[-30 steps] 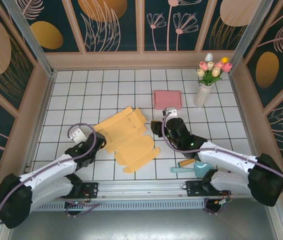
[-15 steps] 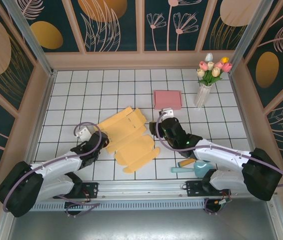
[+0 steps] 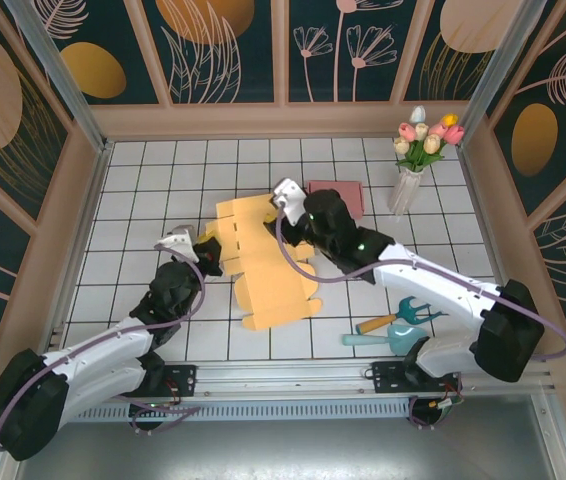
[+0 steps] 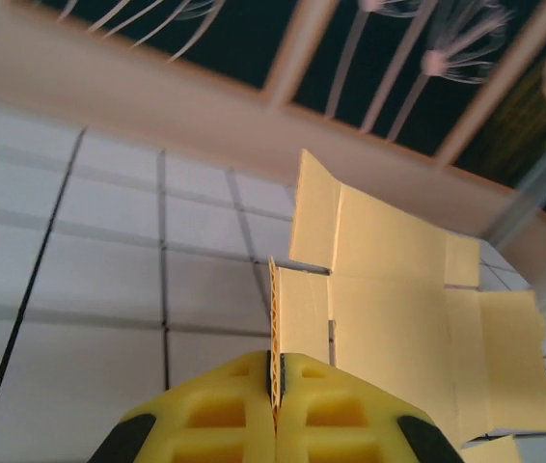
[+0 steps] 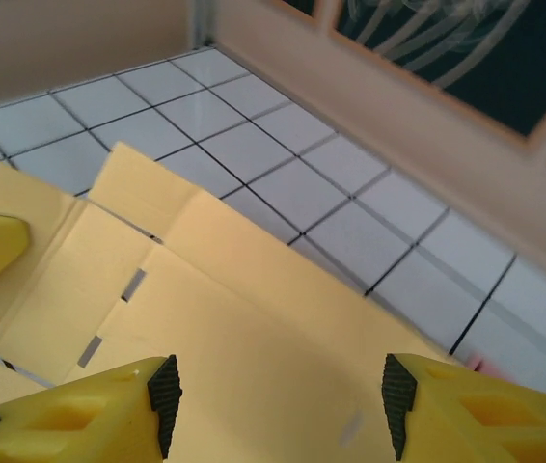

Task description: Fold the paper box

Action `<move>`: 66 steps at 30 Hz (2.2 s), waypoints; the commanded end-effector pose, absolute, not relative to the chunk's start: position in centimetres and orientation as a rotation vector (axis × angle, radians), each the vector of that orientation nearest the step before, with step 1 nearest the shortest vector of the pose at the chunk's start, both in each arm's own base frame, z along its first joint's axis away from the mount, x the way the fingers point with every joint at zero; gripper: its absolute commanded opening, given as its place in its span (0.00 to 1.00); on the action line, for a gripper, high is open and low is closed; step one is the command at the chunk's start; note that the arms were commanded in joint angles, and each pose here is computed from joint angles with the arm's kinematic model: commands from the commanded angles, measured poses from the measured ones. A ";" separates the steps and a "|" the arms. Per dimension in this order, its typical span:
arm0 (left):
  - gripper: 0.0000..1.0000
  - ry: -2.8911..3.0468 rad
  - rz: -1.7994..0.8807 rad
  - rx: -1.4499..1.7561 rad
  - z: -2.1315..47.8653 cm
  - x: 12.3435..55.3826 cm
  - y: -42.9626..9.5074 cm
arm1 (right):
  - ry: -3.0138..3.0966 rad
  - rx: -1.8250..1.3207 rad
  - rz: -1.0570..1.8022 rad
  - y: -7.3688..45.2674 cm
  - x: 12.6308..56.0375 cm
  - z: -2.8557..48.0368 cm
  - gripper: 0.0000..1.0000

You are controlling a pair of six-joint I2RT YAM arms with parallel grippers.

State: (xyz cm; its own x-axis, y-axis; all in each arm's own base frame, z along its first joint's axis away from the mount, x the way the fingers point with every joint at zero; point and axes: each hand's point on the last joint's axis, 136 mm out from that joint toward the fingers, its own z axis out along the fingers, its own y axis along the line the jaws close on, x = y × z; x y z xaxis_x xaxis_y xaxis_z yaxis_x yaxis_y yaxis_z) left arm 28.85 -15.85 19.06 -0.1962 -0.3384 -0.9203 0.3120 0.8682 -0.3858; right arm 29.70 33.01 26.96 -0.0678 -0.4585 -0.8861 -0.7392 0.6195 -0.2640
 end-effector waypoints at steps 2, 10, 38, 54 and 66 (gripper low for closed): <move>0.00 1.438 -0.520 0.358 23.8 27.9 -19.2 | 1.533 -1.520 0.108 33.1 28.6 26.3 0.60; 0.00 1.304 -0.543 0.463 24.0 25.9 -19.8 | 1.467 -1.847 0.008 30.5 27.9 26.4 0.59; 0.00 1.278 -0.538 0.399 24.3 25.4 -18.4 | 1.713 -1.961 0.127 25.4 28.6 22.9 0.33; 0.19 1.543 -0.419 -0.162 23.1 30.4 -12.7 | 1.754 -1.943 -0.076 23.5 30.5 22.1 0.00; 0.45 1.750 -0.358 -0.404 22.2 31.1 -11.0 | 1.823 -1.894 -0.210 21.0 33.6 20.6 0.00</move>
State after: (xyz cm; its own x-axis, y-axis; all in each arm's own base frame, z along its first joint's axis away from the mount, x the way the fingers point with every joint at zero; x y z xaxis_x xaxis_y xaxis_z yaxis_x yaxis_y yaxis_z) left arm 31.55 -14.16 22.94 -0.2166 -0.4438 -0.8696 0.0824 0.8792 -0.4692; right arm 33.43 22.00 21.28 0.1007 -0.9582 -0.2679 -0.8894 0.0340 -0.4559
